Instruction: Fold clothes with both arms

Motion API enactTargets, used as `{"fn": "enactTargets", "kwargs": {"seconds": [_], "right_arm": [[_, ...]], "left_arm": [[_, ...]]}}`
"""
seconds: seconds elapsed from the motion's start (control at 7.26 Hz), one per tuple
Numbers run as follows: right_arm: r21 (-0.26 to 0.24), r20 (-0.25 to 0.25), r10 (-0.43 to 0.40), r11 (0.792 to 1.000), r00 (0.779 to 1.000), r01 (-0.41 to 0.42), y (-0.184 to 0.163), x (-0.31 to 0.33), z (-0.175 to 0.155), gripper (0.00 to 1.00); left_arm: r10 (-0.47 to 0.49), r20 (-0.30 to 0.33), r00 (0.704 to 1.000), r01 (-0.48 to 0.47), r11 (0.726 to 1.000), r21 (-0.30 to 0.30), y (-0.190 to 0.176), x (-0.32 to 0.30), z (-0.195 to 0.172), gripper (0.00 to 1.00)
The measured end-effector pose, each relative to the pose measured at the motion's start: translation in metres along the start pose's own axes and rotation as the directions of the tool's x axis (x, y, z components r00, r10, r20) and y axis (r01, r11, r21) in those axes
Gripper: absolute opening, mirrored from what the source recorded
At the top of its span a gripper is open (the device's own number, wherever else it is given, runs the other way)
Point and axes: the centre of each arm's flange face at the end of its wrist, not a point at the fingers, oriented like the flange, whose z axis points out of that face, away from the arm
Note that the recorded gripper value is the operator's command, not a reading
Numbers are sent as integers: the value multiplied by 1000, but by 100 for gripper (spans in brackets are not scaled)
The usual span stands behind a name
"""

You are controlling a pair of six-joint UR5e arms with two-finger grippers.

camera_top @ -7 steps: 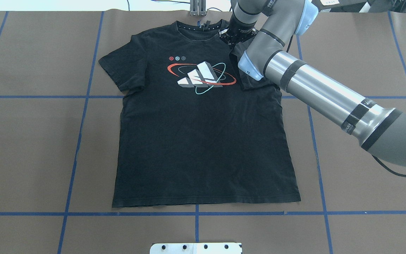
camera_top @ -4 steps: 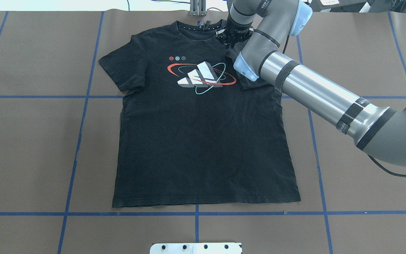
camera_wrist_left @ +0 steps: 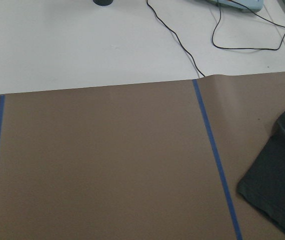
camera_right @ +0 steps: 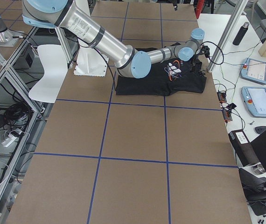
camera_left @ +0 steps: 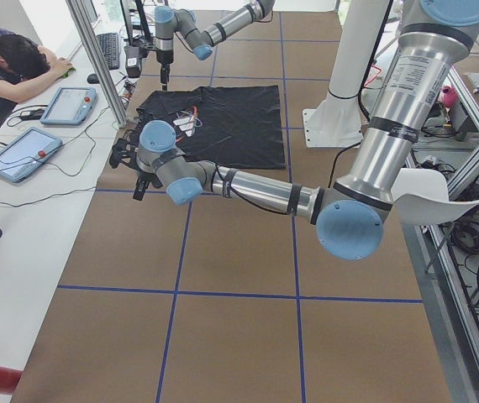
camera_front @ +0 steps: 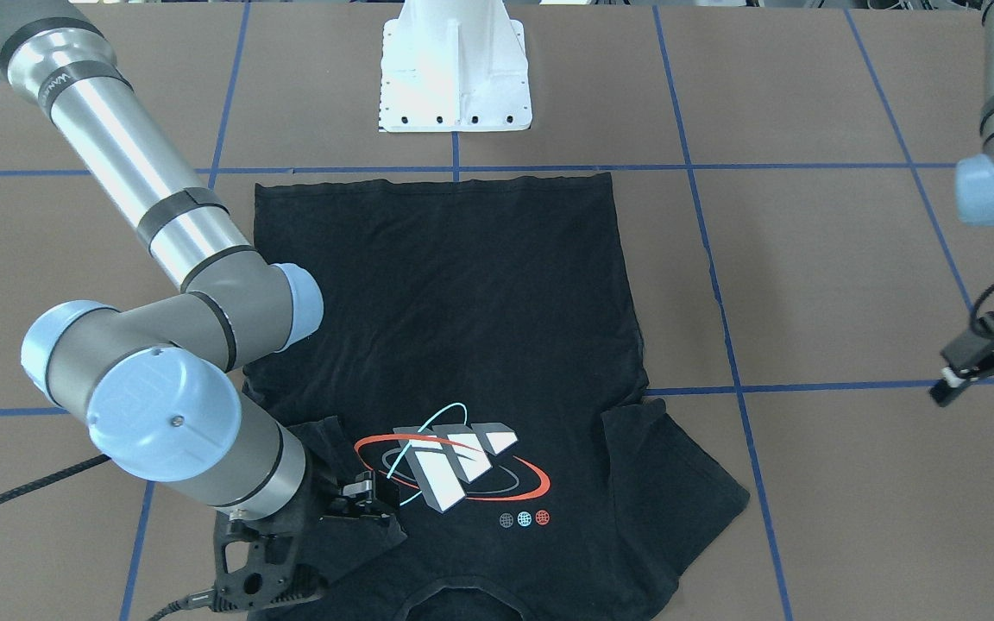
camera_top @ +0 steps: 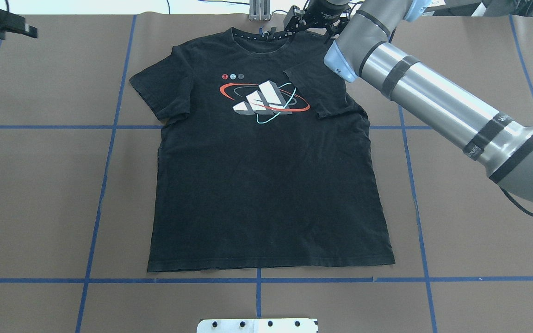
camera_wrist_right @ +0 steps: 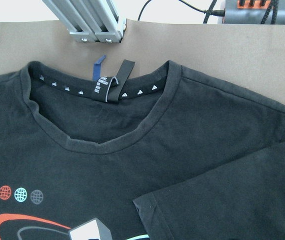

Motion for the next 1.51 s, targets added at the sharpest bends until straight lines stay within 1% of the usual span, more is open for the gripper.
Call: {"fn": "enactTargets", "kwargs": {"seconds": [0.14, 0.28, 0.41, 0.69, 0.83, 0.96, 1.1, 1.38, 1.51], "right_arm": [[10, 22, 30, 1000, 999, -30, 11, 14, -11, 100], [21, 40, 63, 998, 997, -64, 24, 23, -19, 100], [28, 55, 90, 995, 994, -92, 33, 26, -26, 100], [32, 63, 106, 994, 992, -108, 40, 27, -28, 100], [32, 63, 106, 994, 992, -108, 41, 26, -27, 100], [32, 62, 104, 994, 993, -106, 43, 24, -25, 100], [31, 61, 101, 994, 993, -103, 45, 22, -22, 100], [28, 61, 99, 995, 993, -100, 47, 19, -20, 100], [26, 60, 98, 995, 993, -100, 49, 17, -18, 100]], "left_arm": [[-37, -31, 999, 37, 999, 2, 4, 33, 39, 99], [-53, -38, 998, 54, 998, 19, 10, 55, 78, 98], [-61, -32, 998, 62, 997, 42, 14, 68, 108, 98], [-71, 12, 997, 69, 995, 75, 13, 81, 157, 98], [-69, 31, 997, 66, 994, 87, 20, 84, 174, 98], [-65, 44, 997, 60, 994, 93, 29, 85, 188, 95], [-62, 53, 997, 57, 994, 89, 38, 84, 198, 94], [-66, 77, 995, 59, 994, 91, 45, 77, 210, 93], [-68, 89, 994, 60, 994, 94, 44, 77, 215, 90]]}}
